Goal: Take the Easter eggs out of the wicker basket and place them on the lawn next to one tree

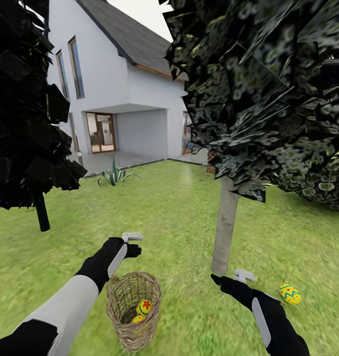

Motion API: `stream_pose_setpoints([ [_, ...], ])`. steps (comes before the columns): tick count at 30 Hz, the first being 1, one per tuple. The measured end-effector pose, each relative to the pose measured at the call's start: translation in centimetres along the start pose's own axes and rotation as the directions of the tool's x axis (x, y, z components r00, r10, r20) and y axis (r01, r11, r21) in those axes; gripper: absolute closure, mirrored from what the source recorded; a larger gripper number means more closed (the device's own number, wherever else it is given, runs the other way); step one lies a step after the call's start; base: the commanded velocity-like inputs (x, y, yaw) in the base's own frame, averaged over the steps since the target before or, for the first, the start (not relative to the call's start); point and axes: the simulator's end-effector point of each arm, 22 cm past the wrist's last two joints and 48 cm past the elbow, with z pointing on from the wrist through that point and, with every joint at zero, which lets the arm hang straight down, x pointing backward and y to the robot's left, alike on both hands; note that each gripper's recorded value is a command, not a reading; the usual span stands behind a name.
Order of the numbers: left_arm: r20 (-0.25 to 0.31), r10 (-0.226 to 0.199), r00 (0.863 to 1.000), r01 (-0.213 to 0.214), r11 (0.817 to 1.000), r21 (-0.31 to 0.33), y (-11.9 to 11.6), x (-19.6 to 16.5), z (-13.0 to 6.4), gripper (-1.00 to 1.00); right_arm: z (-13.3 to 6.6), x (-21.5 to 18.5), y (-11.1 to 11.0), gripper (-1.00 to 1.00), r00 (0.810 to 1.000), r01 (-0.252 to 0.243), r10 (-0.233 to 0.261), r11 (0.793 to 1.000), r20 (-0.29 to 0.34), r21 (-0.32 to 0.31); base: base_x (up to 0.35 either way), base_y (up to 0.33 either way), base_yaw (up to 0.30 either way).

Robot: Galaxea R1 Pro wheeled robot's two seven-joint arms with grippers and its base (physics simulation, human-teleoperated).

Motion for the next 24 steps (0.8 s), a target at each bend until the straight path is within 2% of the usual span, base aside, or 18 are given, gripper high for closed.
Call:
stream_pose_setpoints([
  [9, 0.006, -0.002, 1.0, 0.002, 1.0, 0.0, 0.02, -0.28, -0.32, -1.0, -0.14, -0.25, 0.24, -1.0, 1.0, 0.002, -0.002, 1.0, 0.006, -0.004, 0.066, 0.31, -0.09],
  [18, 0.007, 0.001, 1.0, -0.001, 1.0, -0.001, 0.01, -0.34, -0.38, -1.0, -0.15, -0.33, 0.24, -1.0, 1.0, 0.003, -0.003, 1.0, 0.008, -0.002, 0.003, 0.314, -0.016],
  [24, 0.012, 0.001, 1.0, -0.001, 1.0, -0.001, 0.04, -0.56, -0.62, -1.0, -0.29, -0.61, 0.35, -1.0, 1.0, 0.006, -0.005, 1.0, 0.015, -0.003, 0.0, 0.314, -0.138],
])
